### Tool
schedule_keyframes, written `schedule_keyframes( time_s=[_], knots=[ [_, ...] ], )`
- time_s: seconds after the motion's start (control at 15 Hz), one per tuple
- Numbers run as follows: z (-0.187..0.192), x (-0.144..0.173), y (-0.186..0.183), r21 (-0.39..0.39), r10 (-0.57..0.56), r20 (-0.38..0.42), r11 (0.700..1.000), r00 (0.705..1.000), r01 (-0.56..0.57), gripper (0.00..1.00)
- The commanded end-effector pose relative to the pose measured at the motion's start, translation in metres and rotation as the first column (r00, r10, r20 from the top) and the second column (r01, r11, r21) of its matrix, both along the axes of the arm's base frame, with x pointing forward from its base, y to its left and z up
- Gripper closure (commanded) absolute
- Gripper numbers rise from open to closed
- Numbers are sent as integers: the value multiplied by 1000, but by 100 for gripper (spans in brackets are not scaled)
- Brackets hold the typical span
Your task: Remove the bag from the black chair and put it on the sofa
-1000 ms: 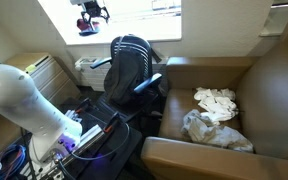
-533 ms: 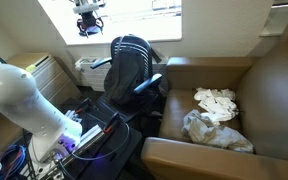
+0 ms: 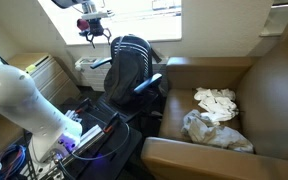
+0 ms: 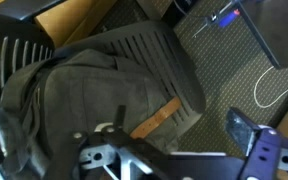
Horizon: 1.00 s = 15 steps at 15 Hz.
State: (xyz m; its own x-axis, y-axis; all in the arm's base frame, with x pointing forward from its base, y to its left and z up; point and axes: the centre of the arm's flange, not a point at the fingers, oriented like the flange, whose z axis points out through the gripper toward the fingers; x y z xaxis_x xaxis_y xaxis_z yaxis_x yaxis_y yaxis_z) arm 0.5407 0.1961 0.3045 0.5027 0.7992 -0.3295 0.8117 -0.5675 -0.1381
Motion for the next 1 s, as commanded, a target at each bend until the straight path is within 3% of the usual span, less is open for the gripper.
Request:
schedule_keyframes(
  time_s=[0.0,0.2,0.4,0.6,0.73,0.8,0.93],
  knots=[
    [-14,-6,-19,3,15,-39,1000,999,-15,0],
    [-22,-5,-32,5,6,-54,1000,999,-5,0],
    [-38,-26,-44,44,217,-17,975,976,-216,0],
    [-74,-28,-100,31,389,-19,921,921,-388,0],
    [-90,-19,-149,12,495,-40,869,868,-495,0],
    [-78,-20,-102,15,416,-48,909,908,-416,0],
    [-88,-19,-141,17,456,-62,890,888,-456,0]
  ],
)
